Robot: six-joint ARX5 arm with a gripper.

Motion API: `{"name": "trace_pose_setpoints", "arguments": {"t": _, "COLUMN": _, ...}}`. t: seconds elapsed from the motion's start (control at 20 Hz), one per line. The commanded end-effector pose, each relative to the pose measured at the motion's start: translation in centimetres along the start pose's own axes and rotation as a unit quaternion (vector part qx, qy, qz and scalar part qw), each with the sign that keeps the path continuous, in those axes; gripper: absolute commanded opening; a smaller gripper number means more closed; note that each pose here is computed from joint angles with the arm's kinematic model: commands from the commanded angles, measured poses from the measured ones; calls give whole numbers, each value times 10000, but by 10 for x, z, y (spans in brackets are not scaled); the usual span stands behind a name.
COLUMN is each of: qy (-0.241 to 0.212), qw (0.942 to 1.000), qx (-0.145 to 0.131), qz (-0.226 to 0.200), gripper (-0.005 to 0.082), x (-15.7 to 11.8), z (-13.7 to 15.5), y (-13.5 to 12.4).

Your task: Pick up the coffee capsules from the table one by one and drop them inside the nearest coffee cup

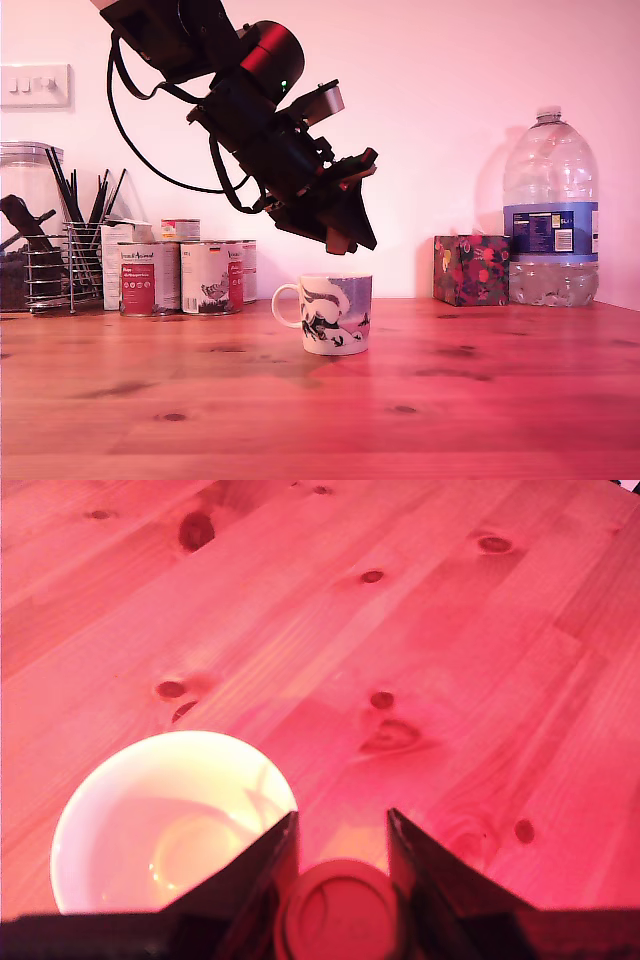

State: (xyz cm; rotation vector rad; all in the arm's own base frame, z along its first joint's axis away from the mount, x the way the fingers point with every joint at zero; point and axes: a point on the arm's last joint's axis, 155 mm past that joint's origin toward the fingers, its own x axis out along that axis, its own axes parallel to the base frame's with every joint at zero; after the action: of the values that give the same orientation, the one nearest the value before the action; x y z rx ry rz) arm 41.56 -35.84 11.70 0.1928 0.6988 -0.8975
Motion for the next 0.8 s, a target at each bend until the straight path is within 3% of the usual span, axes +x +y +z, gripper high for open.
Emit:
{"name": "trace_pose_setpoints", "arguments": {"t": 0.0, "qy": -21, "qw": 10000, "qx": -65, "qz": 49, "gripper": 201, "x": -13, "z": 2, "y": 0}}
{"name": "trace_pose_setpoints", "arguments": {"t": 0.75, "qy": 85, "qw": 9999, "qx": -78, "qz": 67, "gripper": 198, "x": -13, "z": -3, "y": -1}}
